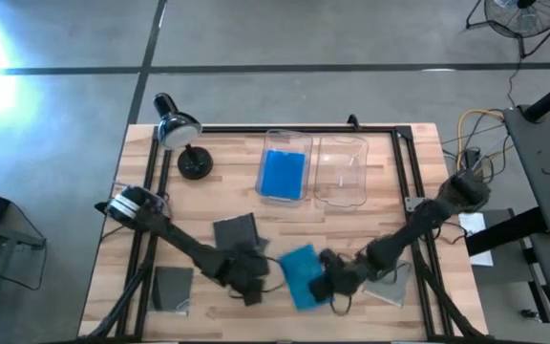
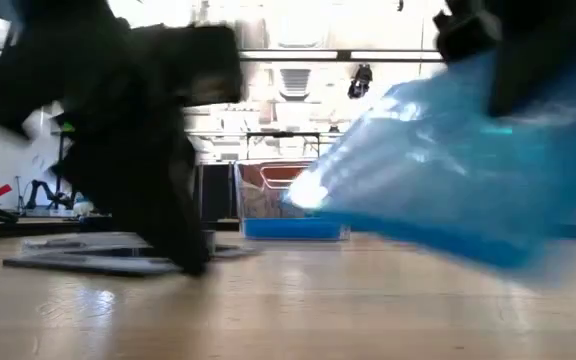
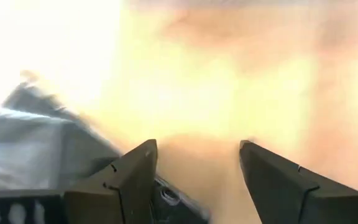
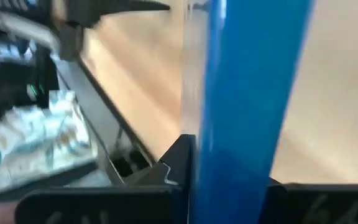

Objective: Pick & place jewel cases by type
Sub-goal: Put the blue CD case into the left transparent bin, then put the black CD case into the right transparent bin

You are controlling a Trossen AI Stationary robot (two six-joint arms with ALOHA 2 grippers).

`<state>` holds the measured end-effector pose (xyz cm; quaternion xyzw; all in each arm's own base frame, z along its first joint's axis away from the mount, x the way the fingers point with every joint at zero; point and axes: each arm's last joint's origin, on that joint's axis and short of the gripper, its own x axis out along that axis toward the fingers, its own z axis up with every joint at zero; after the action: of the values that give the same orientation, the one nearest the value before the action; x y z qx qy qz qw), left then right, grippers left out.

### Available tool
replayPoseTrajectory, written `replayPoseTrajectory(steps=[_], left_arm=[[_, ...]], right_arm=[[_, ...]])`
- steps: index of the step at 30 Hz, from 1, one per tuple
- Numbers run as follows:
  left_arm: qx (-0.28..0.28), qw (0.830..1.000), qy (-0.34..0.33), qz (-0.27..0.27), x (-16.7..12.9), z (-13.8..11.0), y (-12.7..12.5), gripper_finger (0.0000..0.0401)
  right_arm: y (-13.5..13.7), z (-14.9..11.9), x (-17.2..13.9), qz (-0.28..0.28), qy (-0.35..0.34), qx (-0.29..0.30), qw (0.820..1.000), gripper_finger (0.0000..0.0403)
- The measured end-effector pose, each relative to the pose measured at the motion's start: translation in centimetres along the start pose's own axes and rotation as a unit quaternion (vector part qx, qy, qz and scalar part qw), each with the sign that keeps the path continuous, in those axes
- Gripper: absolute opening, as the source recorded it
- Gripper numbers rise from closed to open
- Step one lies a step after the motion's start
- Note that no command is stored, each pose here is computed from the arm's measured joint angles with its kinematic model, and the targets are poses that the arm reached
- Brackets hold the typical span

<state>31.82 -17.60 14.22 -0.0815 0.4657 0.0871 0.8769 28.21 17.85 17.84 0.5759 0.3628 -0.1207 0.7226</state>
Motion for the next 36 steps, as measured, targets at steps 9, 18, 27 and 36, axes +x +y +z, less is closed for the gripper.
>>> replayPoseTrajectory(steps=[9, 18, 27, 36], left_arm=[[-0.191, 0.980, -0.061, 0.009, -6.5, -5.0, 5.8, 0.0214], [-0.226, 0.961, -0.157, 0.010, -12.1, -4.3, 9.7, 0.0214], [-0.235, 0.965, -0.095, 0.066, -14.4, -6.3, 12.5, 0.0213], [-0.302, 0.947, -0.041, 0.102, -12.1, -9.5, 14.9, 0.0213]], right_arm=[[2.6, 11.1, -9.2, 0.083, -0.272, -0.010, 0.959, 0.0021], [-1.3, 24.9, -5.9, 0.034, -0.242, 0.041, 0.969, 0.0136], [-0.1, 25.0, -6.4, -0.114, -0.090, 0.011, 0.989, 0.0272], [5.4, 13.2, -6.1, -0.153, 0.010, -0.077, 0.985, 0.0322]])
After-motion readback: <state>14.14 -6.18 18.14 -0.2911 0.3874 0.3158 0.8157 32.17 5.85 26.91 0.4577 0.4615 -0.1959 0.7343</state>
